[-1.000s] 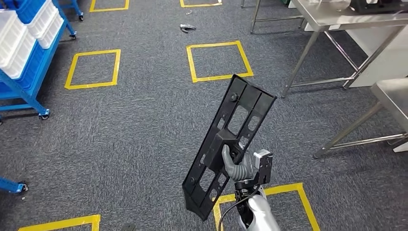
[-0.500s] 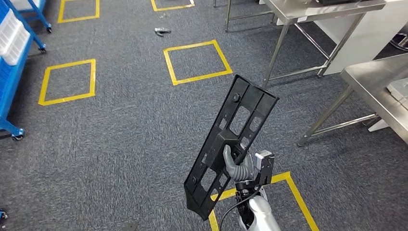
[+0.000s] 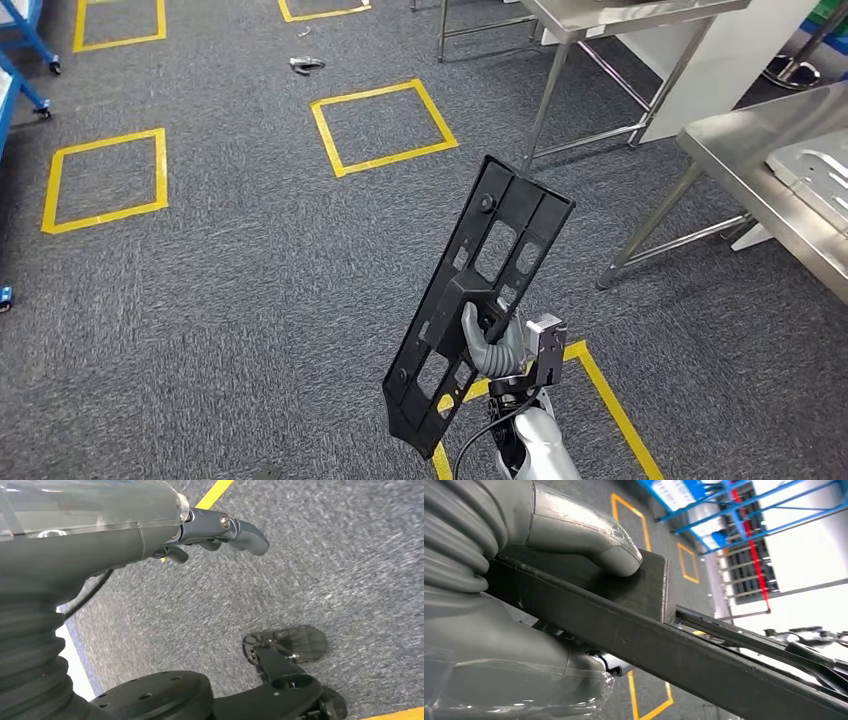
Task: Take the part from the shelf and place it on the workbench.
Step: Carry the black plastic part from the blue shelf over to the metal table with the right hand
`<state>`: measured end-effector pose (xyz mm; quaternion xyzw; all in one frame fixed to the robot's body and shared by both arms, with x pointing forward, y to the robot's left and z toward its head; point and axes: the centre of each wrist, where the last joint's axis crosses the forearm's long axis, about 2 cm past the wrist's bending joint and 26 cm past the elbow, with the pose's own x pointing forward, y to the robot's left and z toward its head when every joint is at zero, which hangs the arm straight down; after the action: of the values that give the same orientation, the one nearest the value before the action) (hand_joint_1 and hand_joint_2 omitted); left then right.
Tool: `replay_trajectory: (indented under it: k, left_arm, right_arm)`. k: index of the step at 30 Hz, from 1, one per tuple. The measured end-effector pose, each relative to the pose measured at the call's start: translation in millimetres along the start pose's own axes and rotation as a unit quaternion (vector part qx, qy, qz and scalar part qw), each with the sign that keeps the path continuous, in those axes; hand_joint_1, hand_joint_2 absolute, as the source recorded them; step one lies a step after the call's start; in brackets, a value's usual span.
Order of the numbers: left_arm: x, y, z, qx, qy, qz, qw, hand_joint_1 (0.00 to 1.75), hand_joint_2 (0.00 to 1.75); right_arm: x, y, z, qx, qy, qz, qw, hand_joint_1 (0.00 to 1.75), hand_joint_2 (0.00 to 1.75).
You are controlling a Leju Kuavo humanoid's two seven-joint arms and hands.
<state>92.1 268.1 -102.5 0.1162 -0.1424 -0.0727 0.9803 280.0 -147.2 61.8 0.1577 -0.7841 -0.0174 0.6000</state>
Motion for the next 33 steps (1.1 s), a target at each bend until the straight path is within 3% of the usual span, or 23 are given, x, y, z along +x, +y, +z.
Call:
replay_trajectory:
  k: [33]
  left_arm:
    - [-0.3,-1.7,0.4,-0.005,-0.008,-0.008,1.000,0.00,1.75]
  right_arm:
    - [-1.6,-2.0,3.1,0.004,-0.001,-0.009,1.000,1.75,1.75]
